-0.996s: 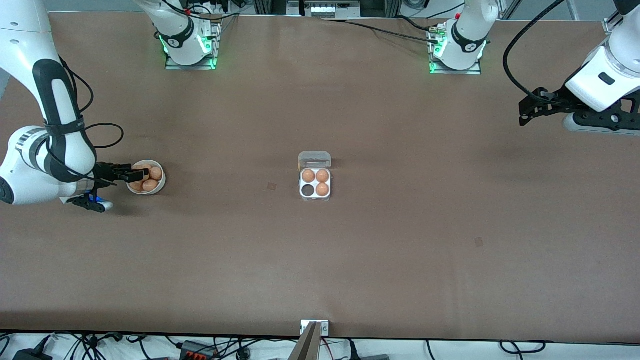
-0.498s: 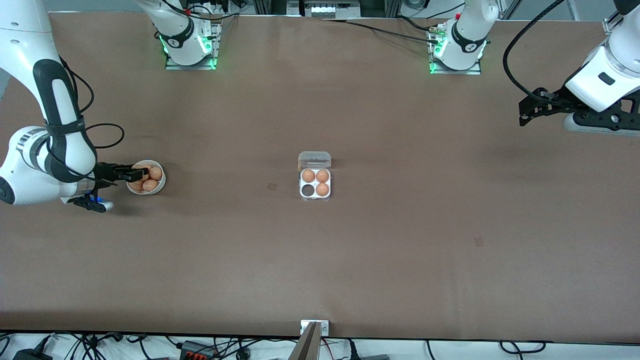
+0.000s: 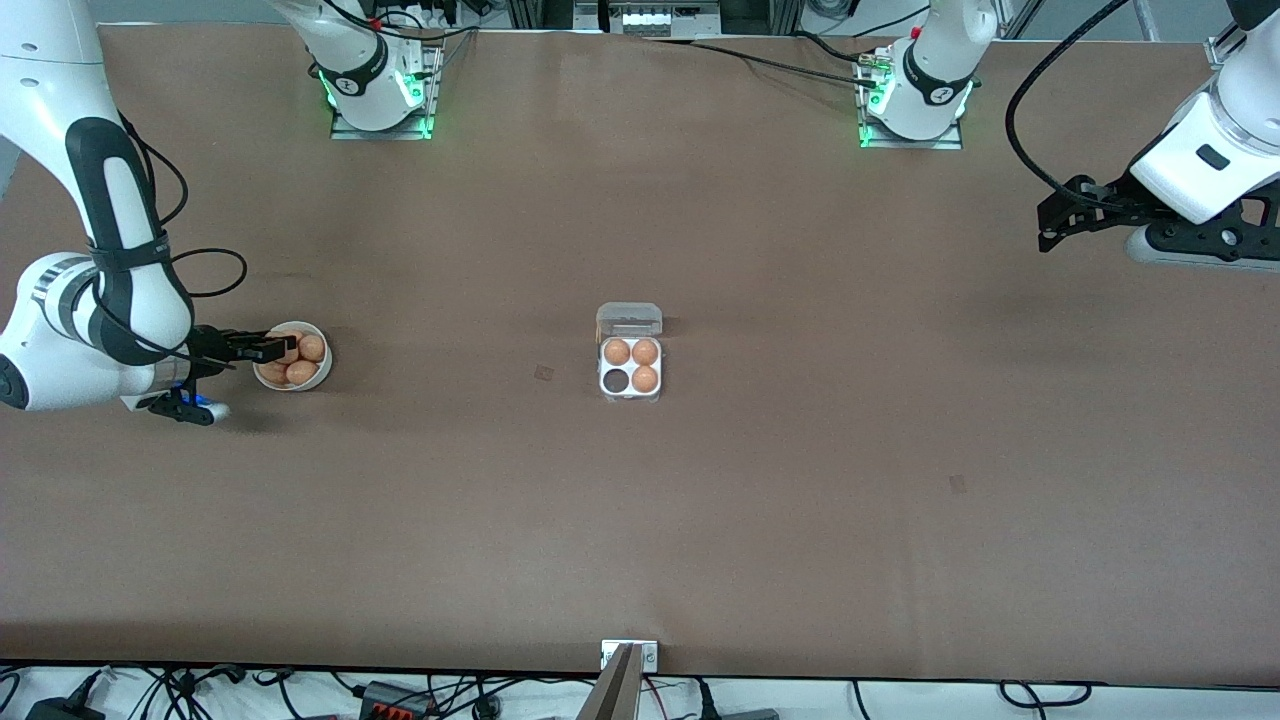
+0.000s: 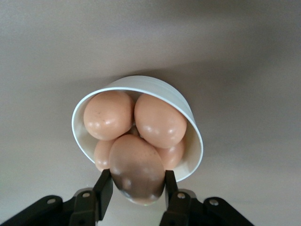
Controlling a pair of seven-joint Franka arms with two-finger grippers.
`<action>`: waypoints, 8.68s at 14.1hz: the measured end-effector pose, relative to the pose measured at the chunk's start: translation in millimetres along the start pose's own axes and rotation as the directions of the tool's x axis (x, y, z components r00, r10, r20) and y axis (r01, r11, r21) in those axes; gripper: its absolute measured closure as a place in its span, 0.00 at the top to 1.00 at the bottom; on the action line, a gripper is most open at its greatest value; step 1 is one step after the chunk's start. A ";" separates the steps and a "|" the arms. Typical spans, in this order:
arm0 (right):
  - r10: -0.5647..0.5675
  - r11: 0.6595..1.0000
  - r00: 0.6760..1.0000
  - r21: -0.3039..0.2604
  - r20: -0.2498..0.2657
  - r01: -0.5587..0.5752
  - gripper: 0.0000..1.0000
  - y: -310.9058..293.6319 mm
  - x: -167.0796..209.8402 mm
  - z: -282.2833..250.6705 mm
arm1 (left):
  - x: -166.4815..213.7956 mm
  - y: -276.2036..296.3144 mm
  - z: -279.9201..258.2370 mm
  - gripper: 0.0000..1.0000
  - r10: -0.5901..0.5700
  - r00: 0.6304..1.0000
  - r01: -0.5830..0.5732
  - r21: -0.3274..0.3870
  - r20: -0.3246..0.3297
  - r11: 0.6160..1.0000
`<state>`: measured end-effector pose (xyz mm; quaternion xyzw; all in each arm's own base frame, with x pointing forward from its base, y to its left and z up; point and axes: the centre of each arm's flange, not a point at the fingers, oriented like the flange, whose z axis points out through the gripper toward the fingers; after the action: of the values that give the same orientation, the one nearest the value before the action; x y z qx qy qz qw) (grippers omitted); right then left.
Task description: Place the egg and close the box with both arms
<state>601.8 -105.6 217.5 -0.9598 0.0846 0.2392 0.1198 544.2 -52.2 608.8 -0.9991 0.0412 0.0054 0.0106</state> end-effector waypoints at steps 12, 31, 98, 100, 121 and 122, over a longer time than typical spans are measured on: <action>-0.185 0.982 0.978 -0.053 -0.095 0.180 0.49 -110.1 -9.1 -101.9 | 0.0 0.2 0.0 1.00 0.000 1.000 0.000 0.000 0.000 1.000; -0.313 0.945 0.919 -0.173 -0.239 0.277 0.48 -516.4 -61.2 72.6 | 0.0 0.0 -0.2 1.00 0.000 1.000 0.000 0.000 0.000 1.000; -0.231 0.955 0.850 -0.278 -0.473 0.105 1.00 -144.2 -201.8 -279.0 | -51.0 231.0 175.0 0.01 0.137 0.946 -0.132 -0.038 0.293 0.991; -0.230 0.955 0.847 -0.277 -0.480 0.103 1.00 -143.4 -202.7 -281.5 | -78.1 276.8 189.9 0.01 0.110 0.953 -0.110 -0.017 0.284 0.994; -0.226 0.955 0.861 -0.278 -0.455 0.104 1.00 -140.6 -204.8 -279.0 | -78.6 458.8 330.3 0.01 -0.021 0.998 0.010 -0.161 -0.065 0.987; -0.226 0.955 0.861 -0.278 -0.455 0.104 1.00 -140.6 -204.8 -279.0 | -72.1 457.7 336.4 0.01 -0.026 0.997 0.014 -0.159 -0.074 0.987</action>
<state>576.7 -25.0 581.4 -0.9999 -0.0013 -0.0098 -0.0037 431.2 -495.0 263.8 -0.9966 0.0310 -0.0295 -0.0702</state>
